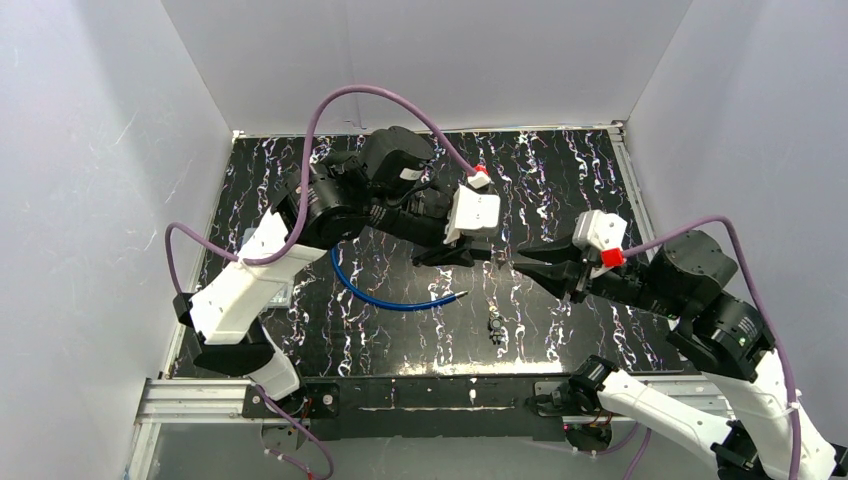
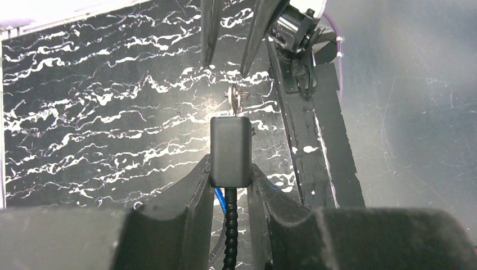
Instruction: Unlock with the key
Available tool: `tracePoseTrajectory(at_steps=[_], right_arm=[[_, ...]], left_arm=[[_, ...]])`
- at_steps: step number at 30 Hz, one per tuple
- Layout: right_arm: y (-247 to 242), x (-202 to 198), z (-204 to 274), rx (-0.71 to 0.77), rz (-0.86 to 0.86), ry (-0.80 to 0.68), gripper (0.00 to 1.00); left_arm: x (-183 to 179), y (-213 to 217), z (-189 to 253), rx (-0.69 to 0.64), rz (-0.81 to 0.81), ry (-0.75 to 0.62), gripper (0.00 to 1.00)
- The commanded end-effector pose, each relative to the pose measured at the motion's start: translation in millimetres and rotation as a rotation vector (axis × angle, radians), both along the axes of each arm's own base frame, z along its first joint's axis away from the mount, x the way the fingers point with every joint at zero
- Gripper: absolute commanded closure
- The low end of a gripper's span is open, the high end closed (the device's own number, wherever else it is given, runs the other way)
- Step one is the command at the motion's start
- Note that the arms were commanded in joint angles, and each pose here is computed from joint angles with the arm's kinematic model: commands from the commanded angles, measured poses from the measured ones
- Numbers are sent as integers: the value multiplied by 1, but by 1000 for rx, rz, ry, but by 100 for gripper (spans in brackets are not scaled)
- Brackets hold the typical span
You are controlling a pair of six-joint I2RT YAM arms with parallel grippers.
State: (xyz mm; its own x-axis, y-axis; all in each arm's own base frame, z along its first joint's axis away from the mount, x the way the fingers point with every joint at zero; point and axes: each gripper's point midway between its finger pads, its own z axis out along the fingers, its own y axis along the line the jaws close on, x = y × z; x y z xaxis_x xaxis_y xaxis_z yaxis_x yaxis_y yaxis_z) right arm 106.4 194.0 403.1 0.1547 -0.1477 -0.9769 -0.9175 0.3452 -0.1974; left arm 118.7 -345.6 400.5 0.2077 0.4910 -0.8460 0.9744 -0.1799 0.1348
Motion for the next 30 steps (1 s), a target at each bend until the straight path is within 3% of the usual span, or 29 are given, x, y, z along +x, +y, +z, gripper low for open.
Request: tracePoseTrajectory(at_steps=[1, 16, 30], right_arm=[[-4, -11, 34, 82, 28, -60, 65], [22, -12, 42, 149, 121, 1, 70], [29, 11, 19, 59, 51, 44, 82]], left_arm=[[-6, 12, 13, -43, -12, -56, 100], [-2, 10, 13, -49, -7, -75, 100], [-2, 10, 18, -63, -4, -78, 100]])
